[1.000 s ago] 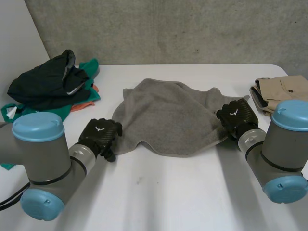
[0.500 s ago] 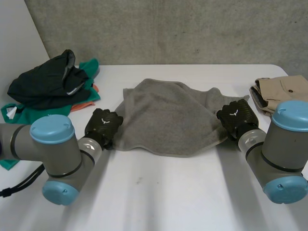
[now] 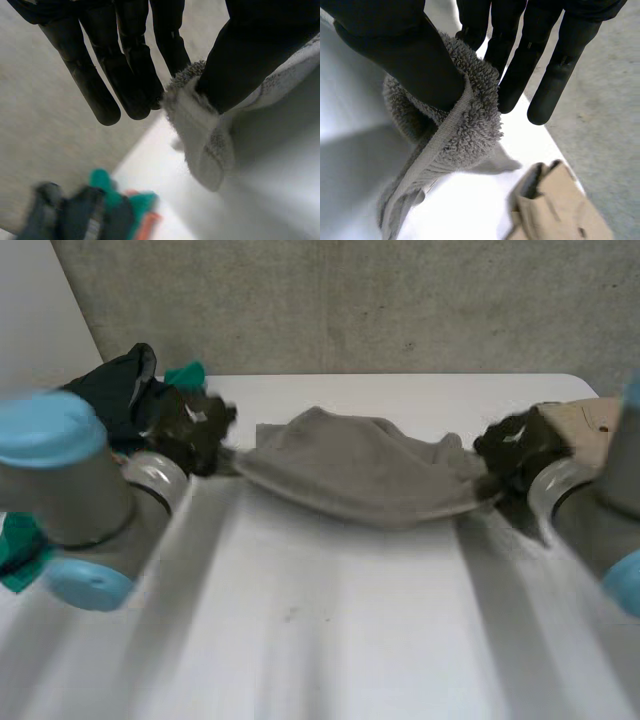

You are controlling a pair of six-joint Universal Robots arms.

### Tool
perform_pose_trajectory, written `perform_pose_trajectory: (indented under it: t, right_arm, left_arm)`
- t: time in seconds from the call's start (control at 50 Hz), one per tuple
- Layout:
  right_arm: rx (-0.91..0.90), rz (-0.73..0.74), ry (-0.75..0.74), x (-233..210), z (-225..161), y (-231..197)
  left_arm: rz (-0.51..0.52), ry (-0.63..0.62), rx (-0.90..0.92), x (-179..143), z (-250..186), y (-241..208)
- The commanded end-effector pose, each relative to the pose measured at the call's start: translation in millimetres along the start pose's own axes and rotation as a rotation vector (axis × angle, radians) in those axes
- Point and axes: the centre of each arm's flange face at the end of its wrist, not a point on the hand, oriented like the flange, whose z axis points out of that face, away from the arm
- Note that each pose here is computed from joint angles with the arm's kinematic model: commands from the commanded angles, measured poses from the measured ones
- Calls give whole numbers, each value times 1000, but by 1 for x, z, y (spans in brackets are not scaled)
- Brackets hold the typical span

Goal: Fold the laundry.

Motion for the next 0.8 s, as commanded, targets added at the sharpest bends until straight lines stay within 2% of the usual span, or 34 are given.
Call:
perform_pose_trajectory:
  t: [0.02,0.1,0.18,0.32,0.38,0.42,0.46,0.5,0.52,0.54,0.56,0.6,0.64,0.7,0.8]
  right_arm:
    - [77,-25,103,68,-48,-57]
    - [157,-110,146,84,-72,-82]
    - [149,-149,137,84,-75,-82]
    - [3,-137,9,57,-22,-39]
    - [-14,-137,6,52,1,-29]
    - [2,-134,38,53,15,-29]
    - [58,-132,137,62,34,-35]
    - [121,-126,238,74,44,-45]
    - [210,-111,358,90,50,-60]
    - [263,-100,417,98,52,-68]
    - [319,-88,475,106,53,-76]
    - [495,-53,624,126,51,-99]
    - [600,-33,697,135,45,-112]
    - [712,-41,758,144,31,-128]
    - [721,-93,634,130,30,-124]
  left_arm:
    - [10,-104,183,-53,-62,-95]
    - [18,-137,228,-66,-82,-117]
    - [15,-95,155,-60,-81,-105]
    - [10,36,-71,-21,-38,-35]
    - [23,47,-85,-13,-12,-19]
    - [41,10,-41,-14,18,-16]
    - [55,-41,20,-19,36,-22]
    - [77,-162,181,-42,60,-53]
    - [85,-206,247,-50,65,-67]
    - [91,-243,309,-57,69,-80]
    - [94,-326,443,-72,72,-107]
    - [89,-411,561,-88,73,-127]
    - [77,-503,707,-100,69,-150]
    - [71,-547,797,-104,57,-169]
    - [64,-465,671,-89,53,-146]
